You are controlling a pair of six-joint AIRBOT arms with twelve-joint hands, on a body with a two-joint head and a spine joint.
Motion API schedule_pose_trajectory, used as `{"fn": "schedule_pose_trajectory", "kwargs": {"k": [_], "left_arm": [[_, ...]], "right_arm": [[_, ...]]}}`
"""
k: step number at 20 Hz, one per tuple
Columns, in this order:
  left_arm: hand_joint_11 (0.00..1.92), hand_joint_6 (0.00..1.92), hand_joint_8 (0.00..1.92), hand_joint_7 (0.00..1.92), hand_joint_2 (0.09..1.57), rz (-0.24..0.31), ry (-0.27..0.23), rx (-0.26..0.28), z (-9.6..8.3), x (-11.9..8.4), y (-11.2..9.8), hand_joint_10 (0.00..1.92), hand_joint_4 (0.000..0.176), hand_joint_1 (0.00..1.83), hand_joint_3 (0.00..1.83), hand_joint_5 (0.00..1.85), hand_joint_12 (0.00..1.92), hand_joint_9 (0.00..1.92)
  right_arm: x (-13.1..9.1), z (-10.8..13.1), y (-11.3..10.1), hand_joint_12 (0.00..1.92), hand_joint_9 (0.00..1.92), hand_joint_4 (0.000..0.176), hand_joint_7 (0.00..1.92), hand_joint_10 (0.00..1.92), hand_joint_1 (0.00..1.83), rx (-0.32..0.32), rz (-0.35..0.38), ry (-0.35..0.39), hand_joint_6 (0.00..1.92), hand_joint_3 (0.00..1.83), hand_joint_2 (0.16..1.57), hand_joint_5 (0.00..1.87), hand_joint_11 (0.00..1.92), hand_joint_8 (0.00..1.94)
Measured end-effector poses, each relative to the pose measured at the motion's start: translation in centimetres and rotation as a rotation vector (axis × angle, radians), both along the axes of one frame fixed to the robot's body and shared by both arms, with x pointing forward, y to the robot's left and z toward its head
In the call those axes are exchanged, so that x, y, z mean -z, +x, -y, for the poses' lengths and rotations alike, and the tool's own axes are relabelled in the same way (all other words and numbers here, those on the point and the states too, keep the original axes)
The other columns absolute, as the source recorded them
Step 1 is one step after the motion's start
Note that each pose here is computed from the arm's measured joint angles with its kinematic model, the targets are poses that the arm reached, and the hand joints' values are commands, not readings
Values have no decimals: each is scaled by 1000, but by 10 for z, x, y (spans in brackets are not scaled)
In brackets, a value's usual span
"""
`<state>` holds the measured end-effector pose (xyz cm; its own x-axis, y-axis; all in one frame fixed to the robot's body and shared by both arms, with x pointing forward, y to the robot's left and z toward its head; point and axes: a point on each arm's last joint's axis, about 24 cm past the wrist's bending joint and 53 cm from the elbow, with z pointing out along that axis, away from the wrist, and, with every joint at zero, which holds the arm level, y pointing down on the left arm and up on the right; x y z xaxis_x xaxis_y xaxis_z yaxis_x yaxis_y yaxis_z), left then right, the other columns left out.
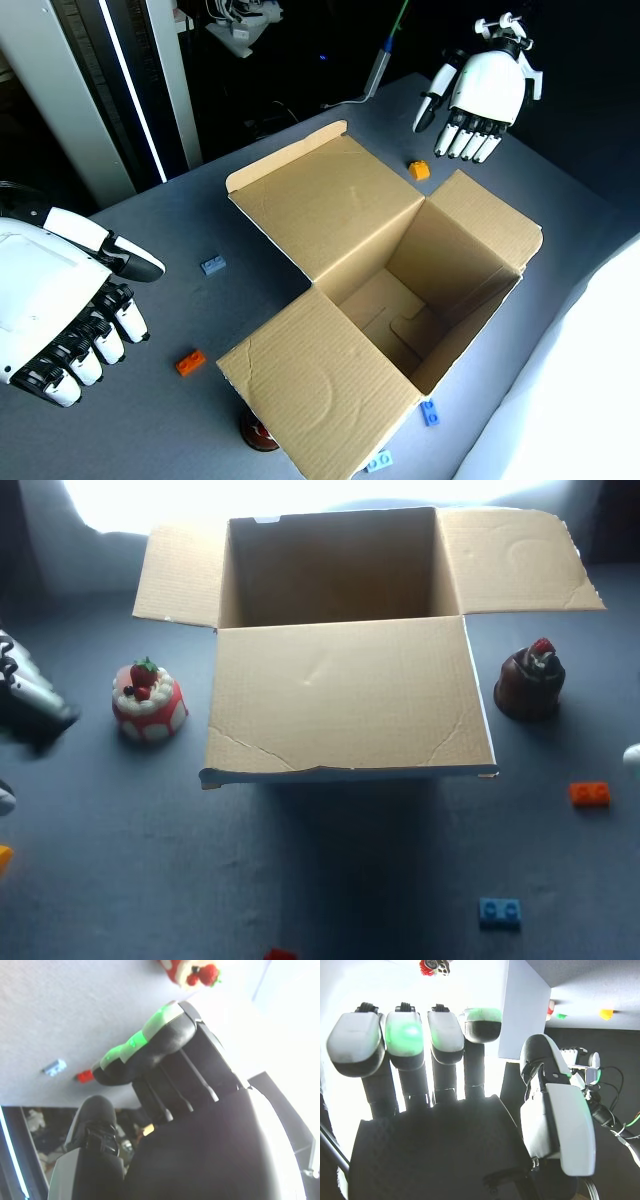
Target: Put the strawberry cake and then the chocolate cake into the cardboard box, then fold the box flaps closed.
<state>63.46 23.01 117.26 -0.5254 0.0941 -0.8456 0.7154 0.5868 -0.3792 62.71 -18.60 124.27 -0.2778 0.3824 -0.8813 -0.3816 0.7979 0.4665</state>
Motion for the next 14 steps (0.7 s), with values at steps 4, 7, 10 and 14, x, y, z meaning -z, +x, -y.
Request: {"fn": "schedule_pose_trajectory", "kwargs": {"k": [4,7,10,14], "left_arm": [[0,6,4,269,1196,-1,-6,3,2,0,0,14,0,204,2,223,811,236],[0,2,0,259,1187,-16,-13,-1,2,0,-1,6,0,179,0,222,800,230],[0,2,0,260,1183,-22,-21,0,5,-2,-1,2,0,295,0,233,805,231],[0,0,0,234,1152,-21,24,41,9,6,-9,0,5,423,0,209,798,225]], "right_arm": [[-2,0,0,631,141,0,157,33,106,2,9,4,12,6,1137,152,0,3],[-1,0,0,656,139,0,156,20,70,0,3,0,3,1,1135,145,0,0],[-2,2,1,598,127,0,133,9,114,8,7,9,0,0,1114,121,0,0],[-1,13,7,650,137,0,138,7,195,47,-18,52,4,0,1084,135,0,0]]}}
